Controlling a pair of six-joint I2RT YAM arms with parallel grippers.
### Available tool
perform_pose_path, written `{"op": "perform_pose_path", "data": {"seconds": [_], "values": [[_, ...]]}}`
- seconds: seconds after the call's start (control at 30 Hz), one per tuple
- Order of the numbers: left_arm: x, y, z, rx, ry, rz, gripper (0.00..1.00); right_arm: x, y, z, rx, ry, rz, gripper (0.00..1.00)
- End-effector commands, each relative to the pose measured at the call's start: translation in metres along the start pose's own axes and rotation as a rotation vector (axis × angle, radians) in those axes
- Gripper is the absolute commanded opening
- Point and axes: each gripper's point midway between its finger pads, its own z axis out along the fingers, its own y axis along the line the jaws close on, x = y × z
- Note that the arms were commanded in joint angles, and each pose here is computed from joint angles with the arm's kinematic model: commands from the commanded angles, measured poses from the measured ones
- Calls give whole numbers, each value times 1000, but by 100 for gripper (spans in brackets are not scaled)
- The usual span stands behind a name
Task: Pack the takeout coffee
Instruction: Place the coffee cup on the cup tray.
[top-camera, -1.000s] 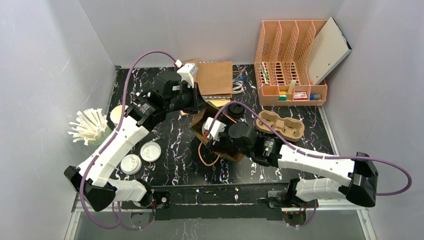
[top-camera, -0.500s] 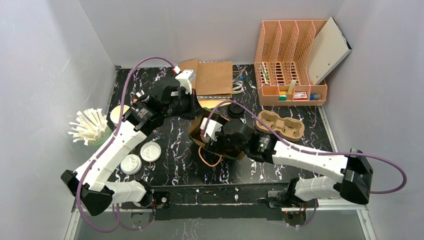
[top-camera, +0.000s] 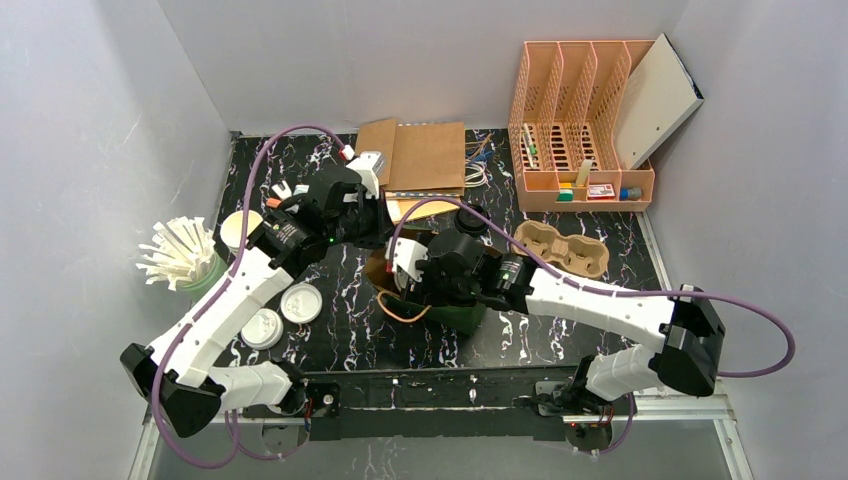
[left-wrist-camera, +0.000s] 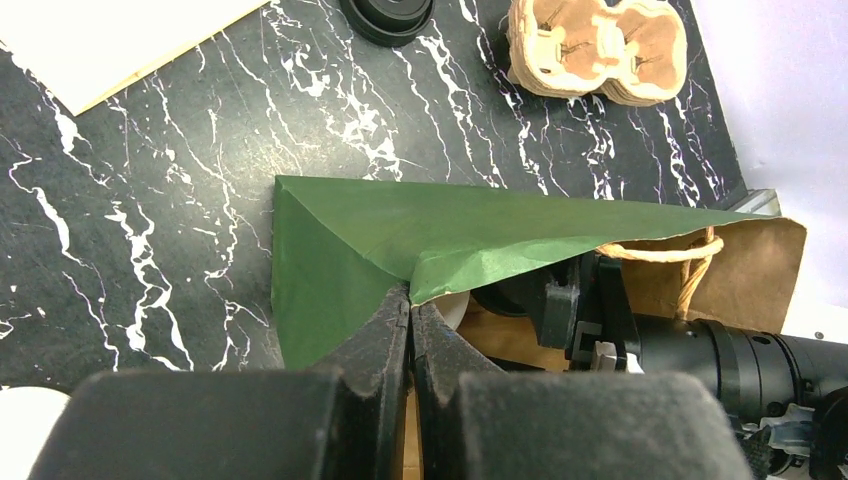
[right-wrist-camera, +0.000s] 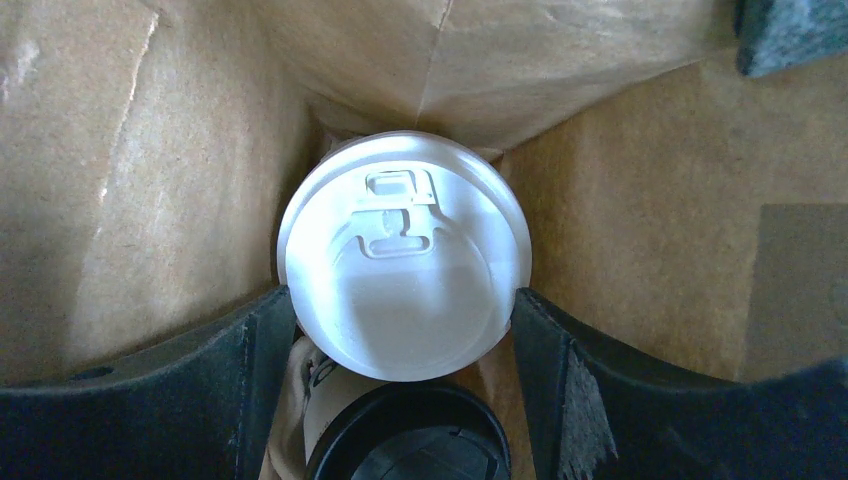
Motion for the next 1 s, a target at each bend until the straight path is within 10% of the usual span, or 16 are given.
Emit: {"op": "perform_pose_path", "data": {"seconds": [0.0, 0.97], "values": [[3, 4, -8, -19, -9, -12, 0, -22, -4, -1, -16, -43, -8, 47], [-7, 14, -6, -94, 40, 103, 9, 9, 14, 18, -182, 87, 73, 46]]}}
